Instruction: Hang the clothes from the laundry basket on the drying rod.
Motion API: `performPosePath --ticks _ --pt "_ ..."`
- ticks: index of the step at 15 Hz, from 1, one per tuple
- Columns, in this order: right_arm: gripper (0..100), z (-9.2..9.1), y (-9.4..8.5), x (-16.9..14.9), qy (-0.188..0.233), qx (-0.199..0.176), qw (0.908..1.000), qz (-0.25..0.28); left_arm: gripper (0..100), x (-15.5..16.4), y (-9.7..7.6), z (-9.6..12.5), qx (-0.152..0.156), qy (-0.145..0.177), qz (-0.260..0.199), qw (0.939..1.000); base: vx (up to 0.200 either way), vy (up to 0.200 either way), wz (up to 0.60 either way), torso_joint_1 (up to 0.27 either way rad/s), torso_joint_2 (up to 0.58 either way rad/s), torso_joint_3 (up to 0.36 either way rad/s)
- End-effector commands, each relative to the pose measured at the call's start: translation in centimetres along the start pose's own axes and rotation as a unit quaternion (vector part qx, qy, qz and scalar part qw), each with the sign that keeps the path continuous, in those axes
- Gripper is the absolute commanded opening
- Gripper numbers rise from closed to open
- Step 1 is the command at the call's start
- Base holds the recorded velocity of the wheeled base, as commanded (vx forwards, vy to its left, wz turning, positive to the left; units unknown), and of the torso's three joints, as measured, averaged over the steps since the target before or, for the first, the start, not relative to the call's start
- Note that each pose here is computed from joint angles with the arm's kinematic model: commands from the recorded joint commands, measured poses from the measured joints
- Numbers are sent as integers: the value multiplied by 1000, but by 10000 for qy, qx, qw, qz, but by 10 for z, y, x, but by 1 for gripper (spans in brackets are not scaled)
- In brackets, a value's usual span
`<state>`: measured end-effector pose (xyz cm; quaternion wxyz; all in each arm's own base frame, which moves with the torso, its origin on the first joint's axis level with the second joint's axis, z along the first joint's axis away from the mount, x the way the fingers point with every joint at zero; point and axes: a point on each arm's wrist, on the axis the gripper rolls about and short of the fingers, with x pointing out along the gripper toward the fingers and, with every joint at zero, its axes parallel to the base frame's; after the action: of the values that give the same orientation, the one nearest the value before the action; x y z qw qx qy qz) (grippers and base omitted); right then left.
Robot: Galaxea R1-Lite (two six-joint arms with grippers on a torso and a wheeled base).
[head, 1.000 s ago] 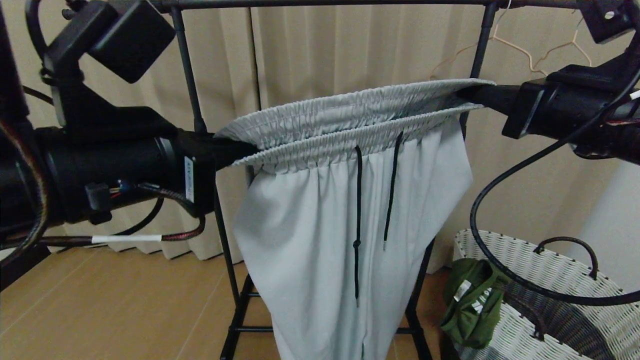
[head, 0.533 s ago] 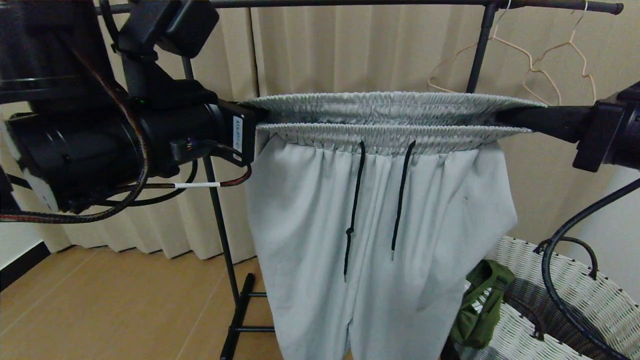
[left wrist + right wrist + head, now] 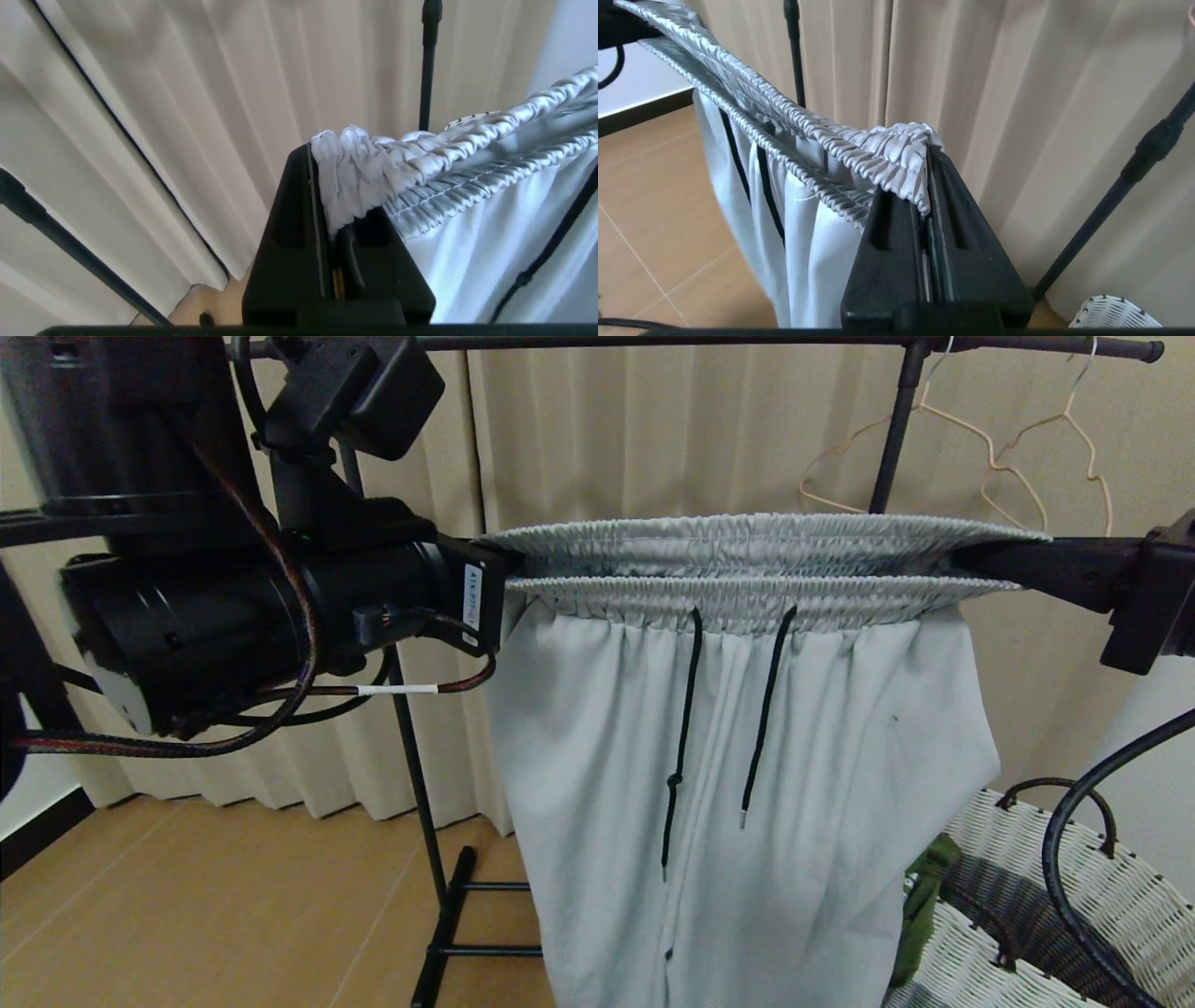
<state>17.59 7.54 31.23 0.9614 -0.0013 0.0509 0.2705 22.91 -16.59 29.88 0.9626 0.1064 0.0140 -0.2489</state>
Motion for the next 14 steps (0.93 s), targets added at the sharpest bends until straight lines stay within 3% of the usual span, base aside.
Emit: performPosePath --ticks 1,14 --pt "0 0 0 -1 -1 -7 10000 -7 0 1 0 0 0 -5 1 10000 0 0 0 0 0 0" --pt "0 -1 0 -1 6 -6 10000 -14 0 -4 -3 0 28 -16 -52 10000 0 0 0 0 0 0"
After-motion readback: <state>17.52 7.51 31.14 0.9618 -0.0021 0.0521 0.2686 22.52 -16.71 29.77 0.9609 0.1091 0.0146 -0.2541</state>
